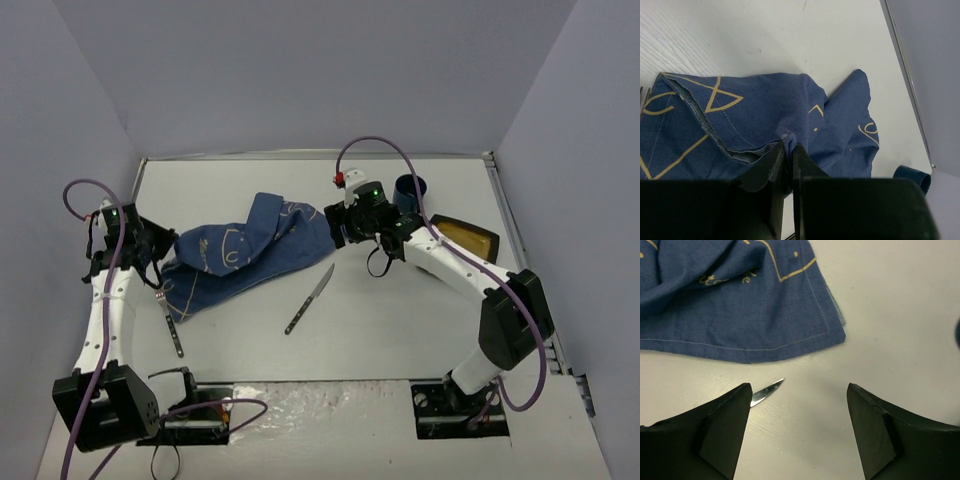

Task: Set the dinner table for one person

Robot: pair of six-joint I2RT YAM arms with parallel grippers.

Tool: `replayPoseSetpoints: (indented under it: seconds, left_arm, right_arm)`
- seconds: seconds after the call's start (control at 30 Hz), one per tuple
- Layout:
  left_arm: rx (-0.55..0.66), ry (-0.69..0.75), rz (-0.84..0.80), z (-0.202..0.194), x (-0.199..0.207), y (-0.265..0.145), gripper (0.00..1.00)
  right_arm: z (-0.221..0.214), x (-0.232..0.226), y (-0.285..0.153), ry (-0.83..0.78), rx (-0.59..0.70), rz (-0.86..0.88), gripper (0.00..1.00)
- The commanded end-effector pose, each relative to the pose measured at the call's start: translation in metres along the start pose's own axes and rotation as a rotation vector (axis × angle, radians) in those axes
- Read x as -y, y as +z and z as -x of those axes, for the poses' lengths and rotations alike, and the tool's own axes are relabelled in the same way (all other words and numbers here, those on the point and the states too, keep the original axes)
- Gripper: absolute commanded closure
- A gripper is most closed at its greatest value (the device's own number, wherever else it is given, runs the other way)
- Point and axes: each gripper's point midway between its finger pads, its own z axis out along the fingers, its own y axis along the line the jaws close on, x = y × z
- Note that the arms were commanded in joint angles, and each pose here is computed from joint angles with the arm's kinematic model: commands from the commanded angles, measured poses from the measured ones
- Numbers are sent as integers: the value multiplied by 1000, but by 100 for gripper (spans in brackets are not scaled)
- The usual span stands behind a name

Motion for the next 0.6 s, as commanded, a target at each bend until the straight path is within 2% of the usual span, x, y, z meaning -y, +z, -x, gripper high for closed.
replayPoseSetpoints:
  seconds: [0.0,0.17,0.23,0.4,0.57]
  left_arm:
    - [63,49,-73,14,13,-14,100]
    - [23,58,-41,-5,-8,-7,100]
    - [3,60,-32,-13,-16,-4,100]
    - [-21,78,-1,-25,-32,0,100]
    - [-38,90,11,-29,-37,2,100]
  right_arm:
    - [55,-22,26,-45,94,164,30]
    - [74,-44,83,0,88,232,33]
    - [103,-50,94,21,141,226,33]
    - [143,-59,136,147,221,203,33]
    - [154,-72,173,280,273,219,33]
